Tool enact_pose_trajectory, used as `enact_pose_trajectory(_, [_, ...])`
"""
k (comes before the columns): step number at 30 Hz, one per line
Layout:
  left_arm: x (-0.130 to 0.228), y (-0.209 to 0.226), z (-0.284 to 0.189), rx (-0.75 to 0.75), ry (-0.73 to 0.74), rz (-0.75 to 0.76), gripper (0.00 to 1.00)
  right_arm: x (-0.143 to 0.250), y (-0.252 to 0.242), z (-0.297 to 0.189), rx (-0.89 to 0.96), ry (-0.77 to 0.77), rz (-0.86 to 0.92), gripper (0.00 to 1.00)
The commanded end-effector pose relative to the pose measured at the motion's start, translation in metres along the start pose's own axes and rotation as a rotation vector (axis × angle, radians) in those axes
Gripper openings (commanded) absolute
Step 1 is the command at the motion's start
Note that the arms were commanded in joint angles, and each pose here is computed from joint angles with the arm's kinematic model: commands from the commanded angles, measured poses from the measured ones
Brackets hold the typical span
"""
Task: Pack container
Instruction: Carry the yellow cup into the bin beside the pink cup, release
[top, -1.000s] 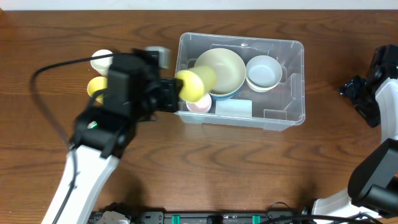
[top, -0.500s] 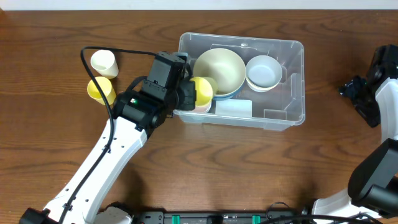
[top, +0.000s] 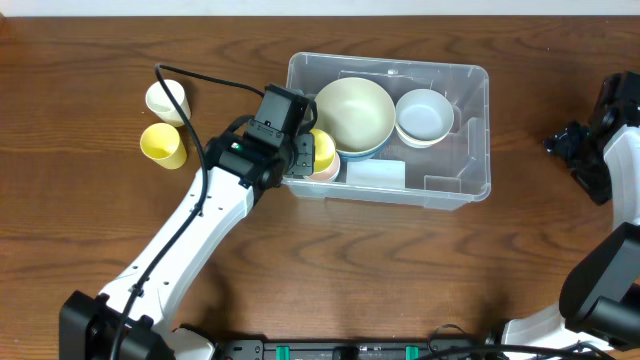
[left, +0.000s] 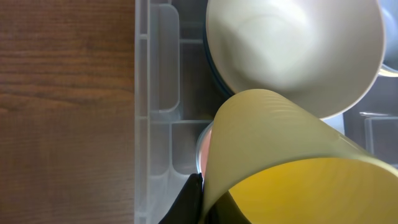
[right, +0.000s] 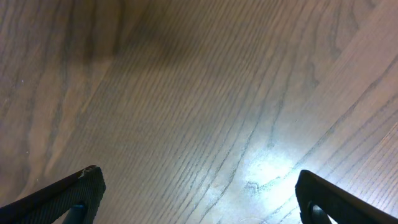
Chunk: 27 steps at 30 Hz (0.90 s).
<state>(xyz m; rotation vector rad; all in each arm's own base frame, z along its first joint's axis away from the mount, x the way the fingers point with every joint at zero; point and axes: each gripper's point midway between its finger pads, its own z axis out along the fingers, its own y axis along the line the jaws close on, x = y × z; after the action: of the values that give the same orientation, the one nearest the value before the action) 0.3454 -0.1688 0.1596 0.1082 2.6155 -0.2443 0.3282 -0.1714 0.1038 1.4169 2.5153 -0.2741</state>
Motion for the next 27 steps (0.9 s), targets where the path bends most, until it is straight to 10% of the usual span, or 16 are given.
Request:
enact_pose_trajectory(1, [0.000, 0.004, -0.001, -0.024, 0.002, 0.006, 0.06, -0.001, -0.003, 0.002, 0.012, -0.001, 0.018, 0.99])
enact_pose_trajectory(21, [0.015, 0.008, -0.002, -0.039, 0.061, 0.007, 0.10, -0.001, -0.003, 0.002, 0.012, -0.001, 0.018, 0.99])
enact_pose_trajectory(27, [0.007, 0.008, -0.002, -0.041, 0.029, 0.004, 0.67, -0.001, -0.003, 0.002, 0.012, -0.001, 0.018, 0.99])
